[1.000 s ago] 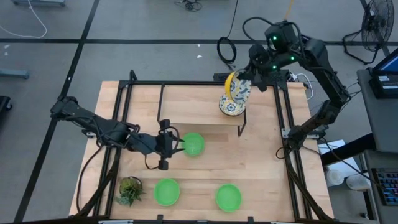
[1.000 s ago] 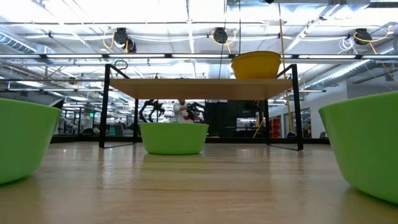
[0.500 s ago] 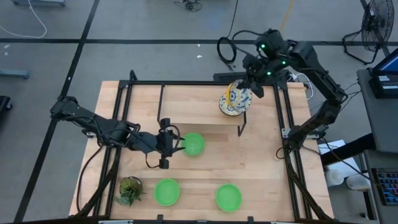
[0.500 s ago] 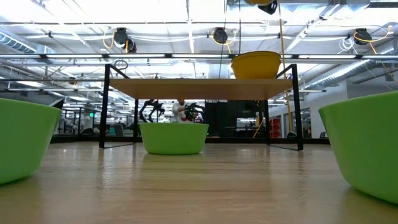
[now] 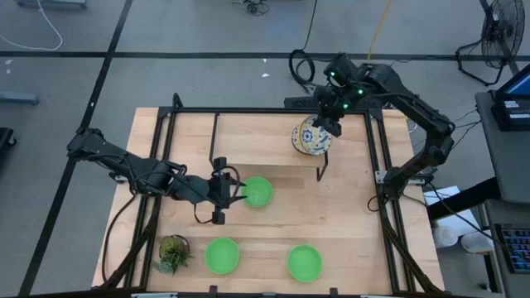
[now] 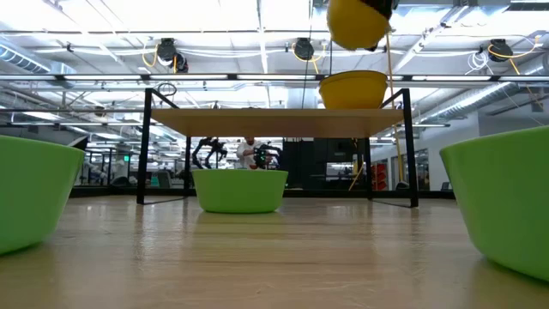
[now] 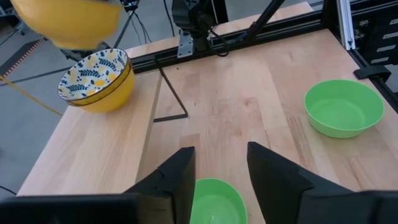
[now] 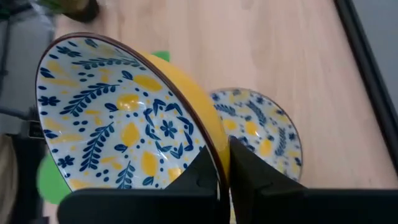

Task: Pick & Place Mini bowls
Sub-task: Stack the white bowl on top of the white bowl on the shelf

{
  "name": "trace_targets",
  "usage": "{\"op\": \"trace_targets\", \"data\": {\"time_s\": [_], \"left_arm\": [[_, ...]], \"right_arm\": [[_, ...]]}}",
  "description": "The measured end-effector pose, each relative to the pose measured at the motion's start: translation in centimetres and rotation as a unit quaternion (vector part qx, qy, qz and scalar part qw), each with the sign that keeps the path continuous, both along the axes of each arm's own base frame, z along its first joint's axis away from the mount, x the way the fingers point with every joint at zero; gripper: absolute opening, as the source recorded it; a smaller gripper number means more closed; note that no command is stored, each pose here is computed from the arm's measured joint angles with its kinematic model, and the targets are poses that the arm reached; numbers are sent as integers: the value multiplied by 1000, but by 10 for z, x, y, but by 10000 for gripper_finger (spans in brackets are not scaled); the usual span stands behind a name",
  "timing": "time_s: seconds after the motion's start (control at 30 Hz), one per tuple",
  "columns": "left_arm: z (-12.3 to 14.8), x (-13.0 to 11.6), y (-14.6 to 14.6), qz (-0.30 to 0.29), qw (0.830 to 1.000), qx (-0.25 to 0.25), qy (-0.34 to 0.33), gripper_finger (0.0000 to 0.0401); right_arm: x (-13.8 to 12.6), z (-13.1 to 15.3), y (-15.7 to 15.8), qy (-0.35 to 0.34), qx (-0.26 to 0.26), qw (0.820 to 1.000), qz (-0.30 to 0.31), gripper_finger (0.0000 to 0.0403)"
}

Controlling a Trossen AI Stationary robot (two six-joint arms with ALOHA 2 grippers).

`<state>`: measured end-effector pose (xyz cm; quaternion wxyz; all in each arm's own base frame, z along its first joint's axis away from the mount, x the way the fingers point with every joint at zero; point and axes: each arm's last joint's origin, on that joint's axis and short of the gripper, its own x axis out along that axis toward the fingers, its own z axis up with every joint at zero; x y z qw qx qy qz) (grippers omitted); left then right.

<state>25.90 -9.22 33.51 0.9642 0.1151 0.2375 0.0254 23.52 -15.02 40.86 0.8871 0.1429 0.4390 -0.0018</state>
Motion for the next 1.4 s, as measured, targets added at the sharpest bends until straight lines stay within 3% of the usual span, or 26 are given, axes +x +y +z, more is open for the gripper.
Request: {"op": "trace_targets", "data": {"time_s": [0.37, 0.77, 1.03, 1.4], "left_arm": [[0, 0, 0, 0, 1000, 0, 0, 153], [0, 0, 0, 0, 1000, 0, 0, 136], [0, 0, 0, 0, 1000, 0, 0, 150], [0, 0, 0, 0, 1000, 0, 0, 170]], "right_arm": [[-1, -36, -15, 49, 2, 998, -28, 6], [3, -53, -20, 48, 2, 998, -31, 7], [5, -64, -22, 53, 8, 998, -36, 9], [5, -64, -22, 53, 14, 997, -46, 77]]}}
